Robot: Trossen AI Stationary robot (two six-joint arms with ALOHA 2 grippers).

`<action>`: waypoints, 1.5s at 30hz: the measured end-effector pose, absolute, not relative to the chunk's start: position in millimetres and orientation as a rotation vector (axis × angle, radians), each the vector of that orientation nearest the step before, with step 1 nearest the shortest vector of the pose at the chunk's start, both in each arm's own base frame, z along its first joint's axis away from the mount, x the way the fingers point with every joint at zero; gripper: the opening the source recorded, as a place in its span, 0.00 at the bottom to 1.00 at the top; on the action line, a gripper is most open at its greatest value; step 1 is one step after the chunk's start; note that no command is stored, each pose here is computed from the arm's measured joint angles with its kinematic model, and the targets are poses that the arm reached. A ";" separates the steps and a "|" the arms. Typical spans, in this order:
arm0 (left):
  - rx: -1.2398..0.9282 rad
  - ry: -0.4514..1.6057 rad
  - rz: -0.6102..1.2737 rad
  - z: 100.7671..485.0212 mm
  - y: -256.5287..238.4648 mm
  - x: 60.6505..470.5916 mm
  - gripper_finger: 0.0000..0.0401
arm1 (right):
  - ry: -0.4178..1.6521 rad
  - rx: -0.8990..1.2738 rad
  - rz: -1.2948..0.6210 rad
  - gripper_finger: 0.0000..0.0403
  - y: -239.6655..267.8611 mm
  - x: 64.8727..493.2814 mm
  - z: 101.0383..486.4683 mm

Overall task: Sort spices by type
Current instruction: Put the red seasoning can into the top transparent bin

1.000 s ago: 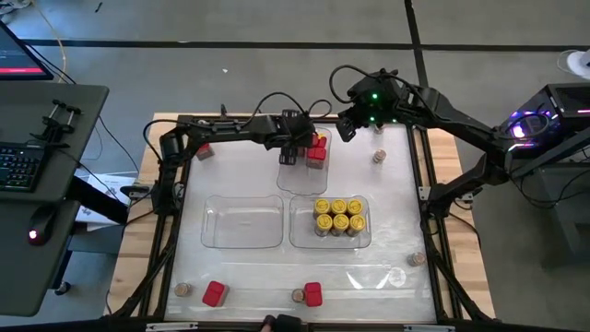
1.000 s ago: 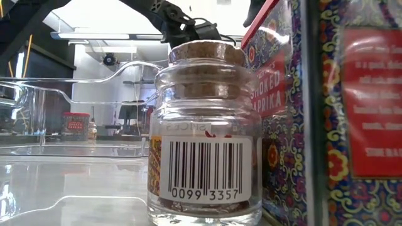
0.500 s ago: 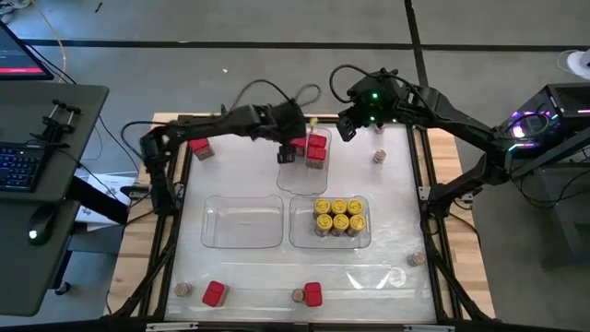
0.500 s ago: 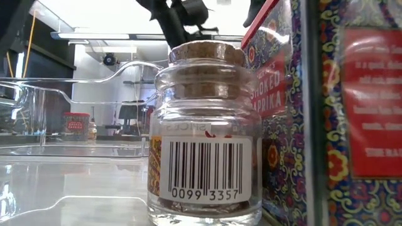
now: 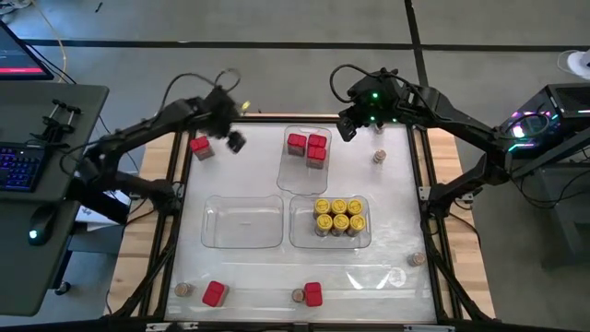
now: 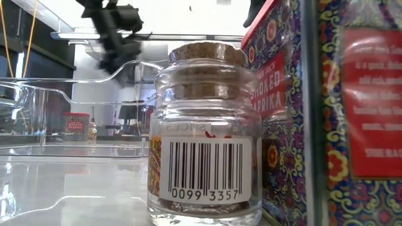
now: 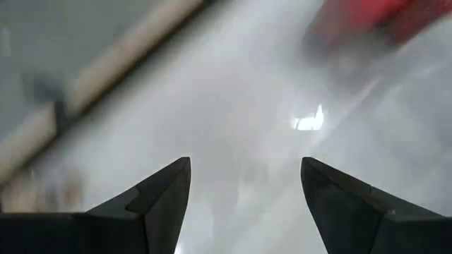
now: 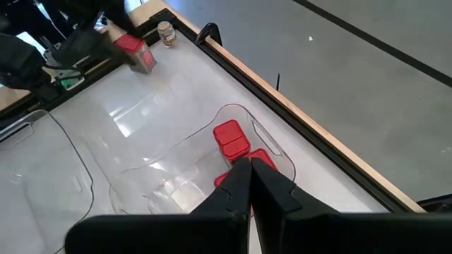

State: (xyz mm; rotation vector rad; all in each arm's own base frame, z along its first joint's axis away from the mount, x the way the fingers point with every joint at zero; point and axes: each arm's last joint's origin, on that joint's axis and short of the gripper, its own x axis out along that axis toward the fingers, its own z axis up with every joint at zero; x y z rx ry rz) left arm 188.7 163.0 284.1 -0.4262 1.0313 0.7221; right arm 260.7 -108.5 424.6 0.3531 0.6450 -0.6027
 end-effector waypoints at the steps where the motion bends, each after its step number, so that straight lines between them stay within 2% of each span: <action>1: -0.482 1.079 0.753 277.7 158.6 177.6 0.63 | 0.644 0.353 -0.603 0.00 -108.5 260.8 424.6; 6: -0.629 1.303 0.872 265.8 153.7 144.0 0.63 | 0.648 0.328 -0.593 0.00 -108.5 261.0 425.0; 12: -0.692 1.384 0.938 259.5 171.9 137.2 0.63 | 0.648 0.304 -0.582 0.00 -110.7 266.5 422.8; 19: -0.671 1.627 0.984 232.3 193.2 135.5 0.63 | 0.699 0.311 -0.564 0.00 -115.6 280.0 409.9; 24: -0.604 1.639 0.922 227.6 200.1 142.2 0.63 | 0.747 0.314 -0.499 0.00 -118.4 292.0 398.3; 31: -0.391 1.691 0.910 228.9 206.5 142.2 0.63 | 0.779 0.324 -0.485 0.00 -121.4 300.7 388.8; 40: -0.464 1.717 0.758 215.4 209.2 147.2 0.63 | 0.779 0.320 -0.483 0.00 -121.9 301.9 388.0; 45: -0.469 1.798 0.853 202.2 218.2 145.7 0.63 | 0.779 0.321 -0.484 0.00 -121.9 301.9 387.9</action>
